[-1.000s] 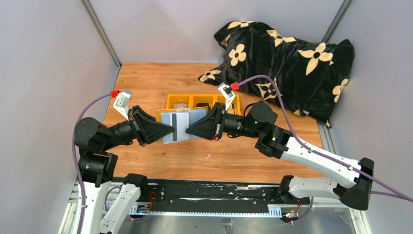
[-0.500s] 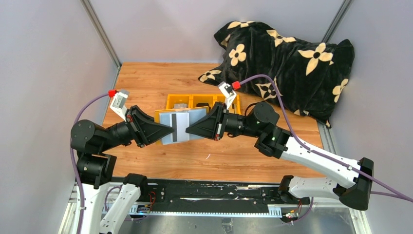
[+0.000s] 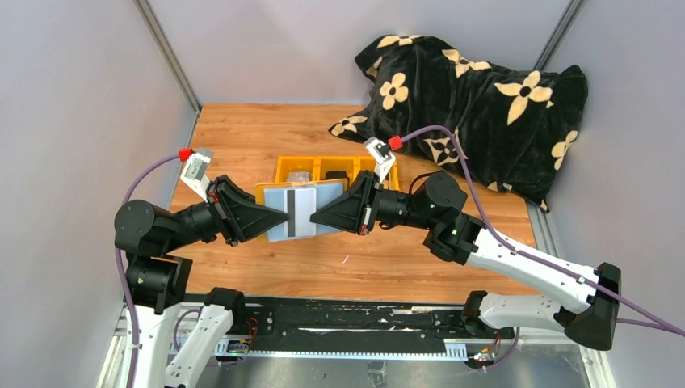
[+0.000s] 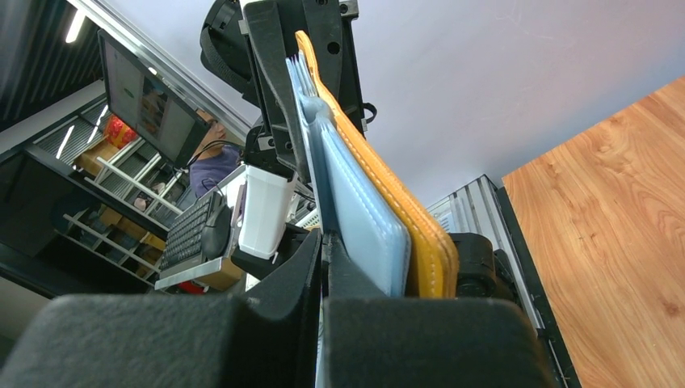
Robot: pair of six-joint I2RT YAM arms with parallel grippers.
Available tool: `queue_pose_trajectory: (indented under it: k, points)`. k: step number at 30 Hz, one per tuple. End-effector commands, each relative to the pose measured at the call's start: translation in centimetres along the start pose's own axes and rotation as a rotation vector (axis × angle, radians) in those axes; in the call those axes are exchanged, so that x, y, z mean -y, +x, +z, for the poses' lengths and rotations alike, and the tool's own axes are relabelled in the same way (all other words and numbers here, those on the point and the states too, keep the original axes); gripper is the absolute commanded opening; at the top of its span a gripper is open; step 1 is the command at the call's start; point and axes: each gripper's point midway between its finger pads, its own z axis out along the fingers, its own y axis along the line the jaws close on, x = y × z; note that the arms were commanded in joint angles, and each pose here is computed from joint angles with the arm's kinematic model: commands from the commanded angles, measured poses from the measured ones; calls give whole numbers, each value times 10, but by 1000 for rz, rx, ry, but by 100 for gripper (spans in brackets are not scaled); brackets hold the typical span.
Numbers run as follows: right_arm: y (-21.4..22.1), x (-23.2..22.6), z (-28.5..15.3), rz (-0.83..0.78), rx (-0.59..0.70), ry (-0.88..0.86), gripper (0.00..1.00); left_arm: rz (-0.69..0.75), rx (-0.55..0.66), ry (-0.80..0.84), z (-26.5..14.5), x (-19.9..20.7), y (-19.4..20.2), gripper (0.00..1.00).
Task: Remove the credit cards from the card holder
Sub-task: Remove the credit card from the card holder.
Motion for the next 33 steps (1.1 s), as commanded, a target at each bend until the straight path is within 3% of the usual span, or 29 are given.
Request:
queue_pose_trajectory:
  k: [1, 23, 28, 31, 33]
  points:
    - [-6, -11, -9, -22, 15, -36, 0, 67, 23, 25, -2, 15, -8, 0]
    - [1, -15, -18, -22, -9, -38, 2, 100, 36, 12, -3, 19, -14, 0]
    - [0, -22, -15, -17, -15, -71, 9, 94, 36, 19, -3, 22, -15, 0]
    - [-1, -24, -10, -5, -26, -95, 22, 91, 33, 19, -3, 21, -14, 0]
    - [-3, -26, -7, -1, -22, -107, 25, 90, 33, 20, -3, 22, -14, 0]
